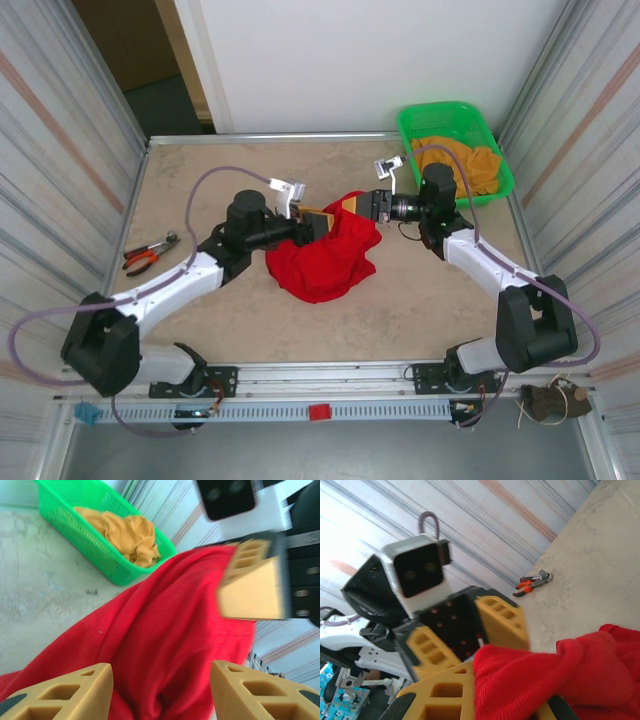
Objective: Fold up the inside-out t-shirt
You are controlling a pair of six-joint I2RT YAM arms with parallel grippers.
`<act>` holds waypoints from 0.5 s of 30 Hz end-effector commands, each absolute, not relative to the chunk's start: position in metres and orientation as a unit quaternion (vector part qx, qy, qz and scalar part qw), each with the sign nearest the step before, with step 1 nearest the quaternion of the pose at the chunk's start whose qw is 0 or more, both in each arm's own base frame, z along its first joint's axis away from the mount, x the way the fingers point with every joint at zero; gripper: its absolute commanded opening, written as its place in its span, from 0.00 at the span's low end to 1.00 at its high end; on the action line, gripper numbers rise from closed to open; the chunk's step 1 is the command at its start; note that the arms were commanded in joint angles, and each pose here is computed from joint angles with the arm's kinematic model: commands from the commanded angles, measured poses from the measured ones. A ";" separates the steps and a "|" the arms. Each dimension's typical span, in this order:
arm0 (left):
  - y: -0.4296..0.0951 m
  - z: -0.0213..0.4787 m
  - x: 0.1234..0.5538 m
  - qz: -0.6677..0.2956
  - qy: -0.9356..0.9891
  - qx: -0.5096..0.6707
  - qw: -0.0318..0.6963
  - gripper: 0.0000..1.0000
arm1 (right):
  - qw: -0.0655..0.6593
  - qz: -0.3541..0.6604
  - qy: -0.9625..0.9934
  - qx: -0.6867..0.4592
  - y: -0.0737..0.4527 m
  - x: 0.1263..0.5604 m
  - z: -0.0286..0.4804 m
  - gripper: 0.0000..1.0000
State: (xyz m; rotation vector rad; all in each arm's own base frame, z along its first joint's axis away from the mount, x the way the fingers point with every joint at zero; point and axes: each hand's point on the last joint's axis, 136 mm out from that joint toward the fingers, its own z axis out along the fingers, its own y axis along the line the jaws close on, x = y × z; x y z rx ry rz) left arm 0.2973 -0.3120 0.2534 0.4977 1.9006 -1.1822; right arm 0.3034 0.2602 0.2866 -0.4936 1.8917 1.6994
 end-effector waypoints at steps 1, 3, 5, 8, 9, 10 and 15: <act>-0.326 0.268 0.297 -0.488 0.733 0.226 0.416 0.54 | 0.289 0.630 0.689 -0.211 0.261 0.292 0.300 0.00; -0.332 0.268 0.296 -0.496 0.728 0.233 0.412 0.54 | 0.290 0.629 0.690 -0.210 0.262 0.292 0.300 0.00; -0.339 0.266 0.294 -0.503 0.725 0.239 0.405 0.54 | 0.292 0.627 0.692 -0.207 0.262 0.293 0.298 0.00; -0.344 0.261 0.291 -0.509 0.723 0.240 0.401 0.52 | 0.293 0.626 0.693 -0.205 0.264 0.296 0.297 0.00; -0.346 0.260 0.291 -0.510 0.723 0.239 0.401 0.49 | 0.291 0.626 0.693 -0.206 0.265 0.296 0.297 0.00; -0.347 0.259 0.291 -0.511 0.722 0.238 0.402 0.42 | 0.290 0.627 0.693 -0.207 0.267 0.296 0.296 0.00; -0.336 0.266 0.300 -0.501 0.733 0.211 0.408 0.00 | 0.307 0.615 0.703 -0.182 0.249 0.304 0.294 0.58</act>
